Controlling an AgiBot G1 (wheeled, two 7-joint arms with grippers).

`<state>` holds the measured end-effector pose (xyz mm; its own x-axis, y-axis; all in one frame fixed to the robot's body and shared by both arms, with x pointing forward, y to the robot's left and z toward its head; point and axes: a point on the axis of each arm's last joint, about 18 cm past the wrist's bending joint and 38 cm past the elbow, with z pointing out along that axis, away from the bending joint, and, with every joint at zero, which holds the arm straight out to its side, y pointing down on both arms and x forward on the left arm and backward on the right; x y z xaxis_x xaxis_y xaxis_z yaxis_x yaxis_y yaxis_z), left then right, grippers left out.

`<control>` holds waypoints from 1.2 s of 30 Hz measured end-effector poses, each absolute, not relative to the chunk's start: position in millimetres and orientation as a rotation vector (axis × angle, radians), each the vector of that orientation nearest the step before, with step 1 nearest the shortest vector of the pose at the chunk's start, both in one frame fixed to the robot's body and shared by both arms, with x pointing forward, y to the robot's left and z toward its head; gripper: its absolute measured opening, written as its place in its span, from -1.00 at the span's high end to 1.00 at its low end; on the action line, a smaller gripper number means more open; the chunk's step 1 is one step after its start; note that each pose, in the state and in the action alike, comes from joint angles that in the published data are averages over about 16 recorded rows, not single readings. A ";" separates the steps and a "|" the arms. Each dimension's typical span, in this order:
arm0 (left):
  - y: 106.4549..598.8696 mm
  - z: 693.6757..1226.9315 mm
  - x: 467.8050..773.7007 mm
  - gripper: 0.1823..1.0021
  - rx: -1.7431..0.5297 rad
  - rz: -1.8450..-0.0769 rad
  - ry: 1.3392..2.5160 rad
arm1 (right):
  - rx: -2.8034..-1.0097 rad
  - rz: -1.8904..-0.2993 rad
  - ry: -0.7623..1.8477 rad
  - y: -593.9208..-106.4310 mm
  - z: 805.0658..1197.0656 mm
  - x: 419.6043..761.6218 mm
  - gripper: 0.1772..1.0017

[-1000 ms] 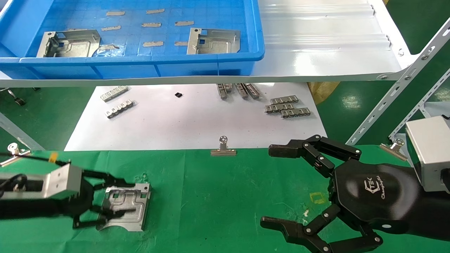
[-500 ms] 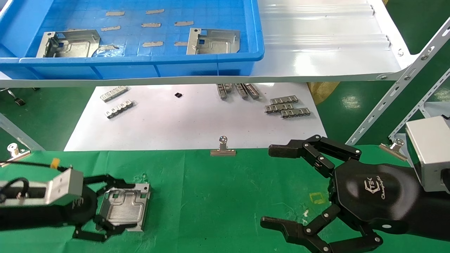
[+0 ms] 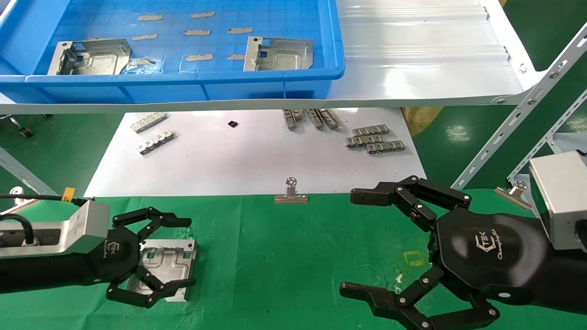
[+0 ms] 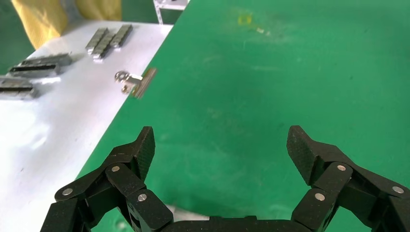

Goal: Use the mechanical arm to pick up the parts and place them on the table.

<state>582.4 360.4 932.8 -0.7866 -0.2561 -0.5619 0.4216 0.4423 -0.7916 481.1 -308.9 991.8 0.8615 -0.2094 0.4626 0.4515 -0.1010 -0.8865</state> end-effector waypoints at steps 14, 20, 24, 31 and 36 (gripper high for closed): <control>337.9 954.4 556.5 -1.00 0.171 -1.536 1.992 | -1.579 -0.561 -0.196 -308.9 991.8 481.1 -1.00; 329.3 963.5 542.3 -1.00 0.189 -1.598 1.968 | -1.579 -0.561 -0.196 -308.9 991.8 481.1 -1.00; 323.7 969.4 531.8 -1.00 0.202 -1.638 1.954 | -1.579 -0.561 -0.196 -308.9 991.8 481.1 -1.00; 314.4 979.0 511.8 -1.00 0.229 -1.704 1.936 | -1.579 -0.561 -0.196 -308.9 991.8 481.1 -1.00; 308.1 985.1 496.7 -1.00 0.249 -1.746 1.929 | -1.579 -0.561 -0.196 -308.9 991.8 481.1 -1.00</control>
